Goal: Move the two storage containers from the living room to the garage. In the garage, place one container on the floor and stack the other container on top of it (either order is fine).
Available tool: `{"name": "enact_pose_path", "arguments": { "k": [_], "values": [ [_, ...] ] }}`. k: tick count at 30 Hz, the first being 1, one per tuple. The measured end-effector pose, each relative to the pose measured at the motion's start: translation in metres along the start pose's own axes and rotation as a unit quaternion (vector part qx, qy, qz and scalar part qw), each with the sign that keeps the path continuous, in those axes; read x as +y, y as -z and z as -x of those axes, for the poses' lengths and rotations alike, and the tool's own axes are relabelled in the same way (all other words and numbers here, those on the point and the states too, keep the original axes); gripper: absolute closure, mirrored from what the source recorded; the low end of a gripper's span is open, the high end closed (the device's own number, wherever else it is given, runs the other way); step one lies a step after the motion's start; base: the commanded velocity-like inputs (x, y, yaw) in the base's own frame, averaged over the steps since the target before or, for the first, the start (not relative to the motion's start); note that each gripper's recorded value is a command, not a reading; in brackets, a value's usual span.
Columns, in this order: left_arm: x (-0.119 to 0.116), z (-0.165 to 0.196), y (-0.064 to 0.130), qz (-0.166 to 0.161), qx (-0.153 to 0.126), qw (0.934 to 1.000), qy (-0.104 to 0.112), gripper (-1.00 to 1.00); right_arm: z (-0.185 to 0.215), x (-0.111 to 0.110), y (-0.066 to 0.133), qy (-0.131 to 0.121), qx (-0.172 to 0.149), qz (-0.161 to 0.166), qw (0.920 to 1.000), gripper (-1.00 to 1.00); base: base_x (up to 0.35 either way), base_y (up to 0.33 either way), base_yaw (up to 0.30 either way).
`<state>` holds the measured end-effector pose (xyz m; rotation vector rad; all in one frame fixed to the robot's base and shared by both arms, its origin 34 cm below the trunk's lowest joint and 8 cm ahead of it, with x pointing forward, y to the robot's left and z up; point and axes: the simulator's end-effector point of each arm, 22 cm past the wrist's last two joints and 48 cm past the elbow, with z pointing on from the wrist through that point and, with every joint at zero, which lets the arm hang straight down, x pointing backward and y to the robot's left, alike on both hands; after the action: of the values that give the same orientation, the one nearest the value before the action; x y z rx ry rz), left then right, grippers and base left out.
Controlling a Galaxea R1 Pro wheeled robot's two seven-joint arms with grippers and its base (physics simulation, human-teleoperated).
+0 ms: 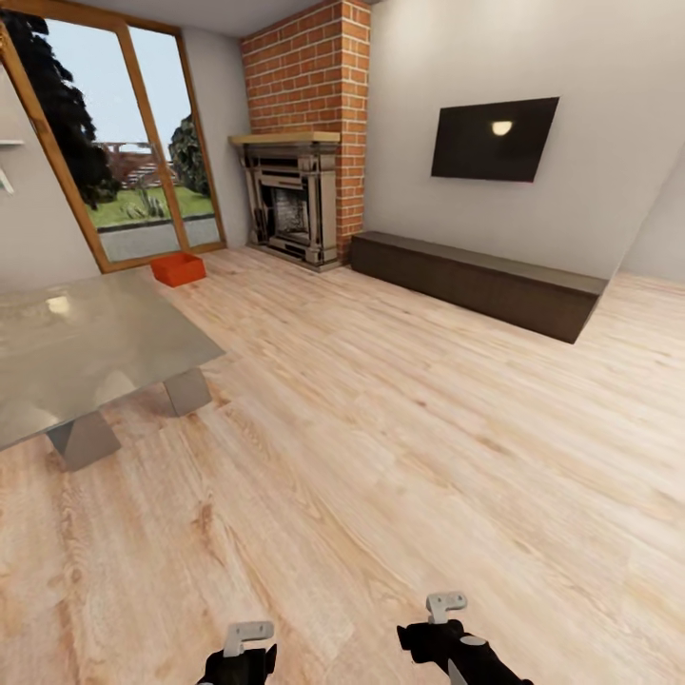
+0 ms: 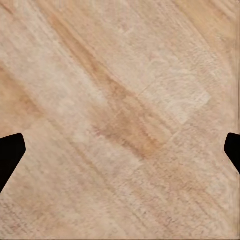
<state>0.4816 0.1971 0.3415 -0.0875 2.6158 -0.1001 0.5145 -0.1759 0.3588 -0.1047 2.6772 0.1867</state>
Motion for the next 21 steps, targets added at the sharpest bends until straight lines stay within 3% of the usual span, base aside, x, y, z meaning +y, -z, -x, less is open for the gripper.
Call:
{"name": "enact_pose_path", "arguments": {
  "k": [21],
  "values": [
    [0.0008,-0.0079,-0.0023,0.001,0.008,1.0,0.0,-1.0,-0.0086,-0.0003,-0.0034,-0.001,0.009,0.0,1.0,-1.0,0.273,-0.249,0.148]
  ]
}}
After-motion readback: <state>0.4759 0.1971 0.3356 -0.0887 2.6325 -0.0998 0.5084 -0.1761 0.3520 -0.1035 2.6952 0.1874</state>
